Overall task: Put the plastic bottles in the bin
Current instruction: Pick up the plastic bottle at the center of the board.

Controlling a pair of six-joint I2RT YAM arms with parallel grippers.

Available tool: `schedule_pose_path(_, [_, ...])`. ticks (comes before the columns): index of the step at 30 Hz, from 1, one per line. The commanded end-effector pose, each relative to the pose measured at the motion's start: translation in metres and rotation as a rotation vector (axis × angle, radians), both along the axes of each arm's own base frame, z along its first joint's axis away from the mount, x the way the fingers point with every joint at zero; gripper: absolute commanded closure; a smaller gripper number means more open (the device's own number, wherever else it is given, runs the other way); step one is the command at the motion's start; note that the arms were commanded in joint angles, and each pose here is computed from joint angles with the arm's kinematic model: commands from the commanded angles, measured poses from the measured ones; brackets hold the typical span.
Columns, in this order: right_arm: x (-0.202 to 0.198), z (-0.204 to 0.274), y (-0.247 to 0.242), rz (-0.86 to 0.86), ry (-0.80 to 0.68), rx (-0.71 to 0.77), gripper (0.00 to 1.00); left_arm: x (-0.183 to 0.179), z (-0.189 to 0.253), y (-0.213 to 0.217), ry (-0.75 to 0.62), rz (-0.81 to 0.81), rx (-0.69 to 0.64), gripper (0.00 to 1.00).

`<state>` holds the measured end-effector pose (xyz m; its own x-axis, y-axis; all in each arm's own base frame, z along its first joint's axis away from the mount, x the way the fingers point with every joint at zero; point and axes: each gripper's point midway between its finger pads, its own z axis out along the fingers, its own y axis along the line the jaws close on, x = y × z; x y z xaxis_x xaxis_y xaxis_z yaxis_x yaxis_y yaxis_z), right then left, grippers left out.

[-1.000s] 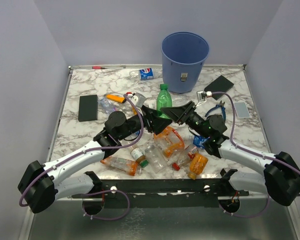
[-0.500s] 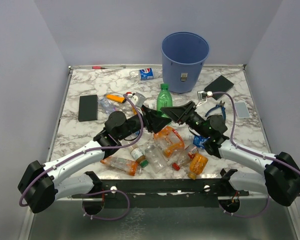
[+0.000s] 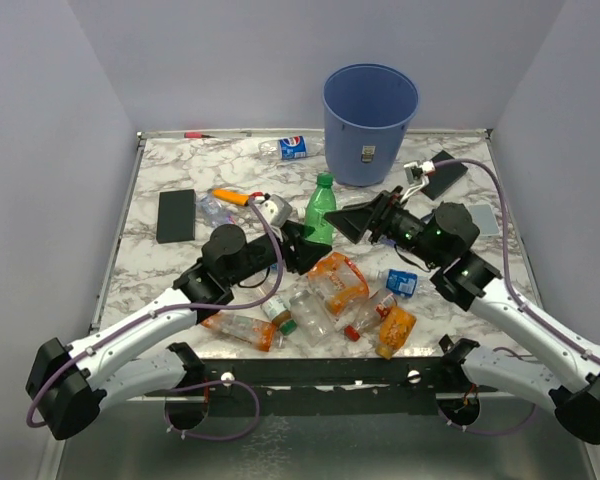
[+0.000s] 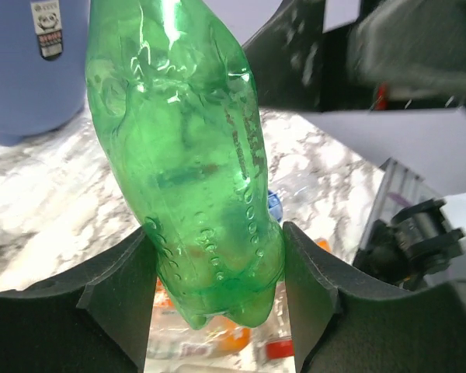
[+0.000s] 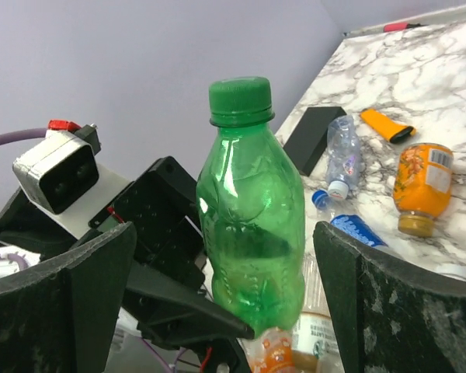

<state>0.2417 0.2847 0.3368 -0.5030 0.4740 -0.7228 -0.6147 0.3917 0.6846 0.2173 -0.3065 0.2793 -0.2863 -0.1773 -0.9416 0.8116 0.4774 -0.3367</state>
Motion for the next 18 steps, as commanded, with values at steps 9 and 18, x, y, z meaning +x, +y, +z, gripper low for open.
schedule_pose_path(9, [0.002, 0.019, -0.023, -0.074, 0.008, -0.297, 0.09, -0.004, -0.022, 0.045, -0.277, 0.090, 0.182, 1.00])
schedule_pose_path(18, [0.012, 0.022, 0.010, 0.029, 0.058, -0.257, 0.18, -0.006, -0.022, 0.050, -0.294, 0.105, 0.174, 1.00])
